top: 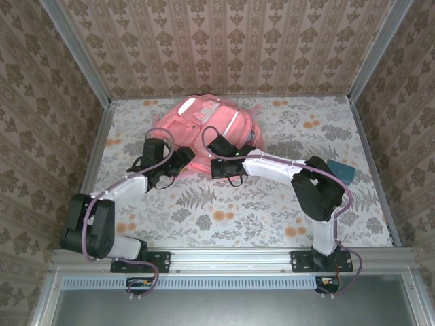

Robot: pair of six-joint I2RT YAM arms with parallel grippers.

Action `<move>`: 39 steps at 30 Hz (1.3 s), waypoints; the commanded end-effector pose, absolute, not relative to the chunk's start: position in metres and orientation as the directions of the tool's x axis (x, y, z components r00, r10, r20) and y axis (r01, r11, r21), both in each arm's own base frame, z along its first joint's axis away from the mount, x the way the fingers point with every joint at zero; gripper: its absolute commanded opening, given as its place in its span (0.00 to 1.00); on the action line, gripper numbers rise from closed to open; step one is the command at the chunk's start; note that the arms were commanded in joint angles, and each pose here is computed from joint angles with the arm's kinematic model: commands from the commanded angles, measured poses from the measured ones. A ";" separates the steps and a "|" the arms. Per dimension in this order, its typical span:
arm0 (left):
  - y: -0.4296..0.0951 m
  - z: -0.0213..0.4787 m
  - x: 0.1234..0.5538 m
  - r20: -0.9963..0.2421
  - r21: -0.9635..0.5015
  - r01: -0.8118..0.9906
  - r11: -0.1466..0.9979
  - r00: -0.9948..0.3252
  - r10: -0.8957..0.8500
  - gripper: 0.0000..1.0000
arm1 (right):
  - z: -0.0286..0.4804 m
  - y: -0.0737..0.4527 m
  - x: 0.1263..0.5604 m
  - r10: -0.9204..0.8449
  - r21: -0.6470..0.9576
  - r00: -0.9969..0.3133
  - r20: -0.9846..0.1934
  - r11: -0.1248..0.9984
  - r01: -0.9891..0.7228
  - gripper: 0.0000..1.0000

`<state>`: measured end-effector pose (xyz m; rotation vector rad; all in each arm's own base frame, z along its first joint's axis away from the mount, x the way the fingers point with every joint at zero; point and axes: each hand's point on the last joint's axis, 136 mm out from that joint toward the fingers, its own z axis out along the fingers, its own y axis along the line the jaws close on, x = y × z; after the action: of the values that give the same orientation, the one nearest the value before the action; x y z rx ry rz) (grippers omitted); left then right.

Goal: Pack the student bag

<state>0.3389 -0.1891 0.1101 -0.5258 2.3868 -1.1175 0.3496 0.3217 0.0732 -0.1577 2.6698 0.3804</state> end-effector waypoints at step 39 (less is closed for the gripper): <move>-0.193 0.106 0.370 -0.267 -0.732 -0.143 0.667 -0.840 -0.472 0.00 | 0.131 0.206 0.384 -0.153 -0.028 -0.824 -0.546 0.986 -0.165 0.00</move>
<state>0.3593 -0.2197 0.1022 -0.5081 2.4490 -1.1604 0.3799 0.2279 0.1073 -0.2214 2.5808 0.0867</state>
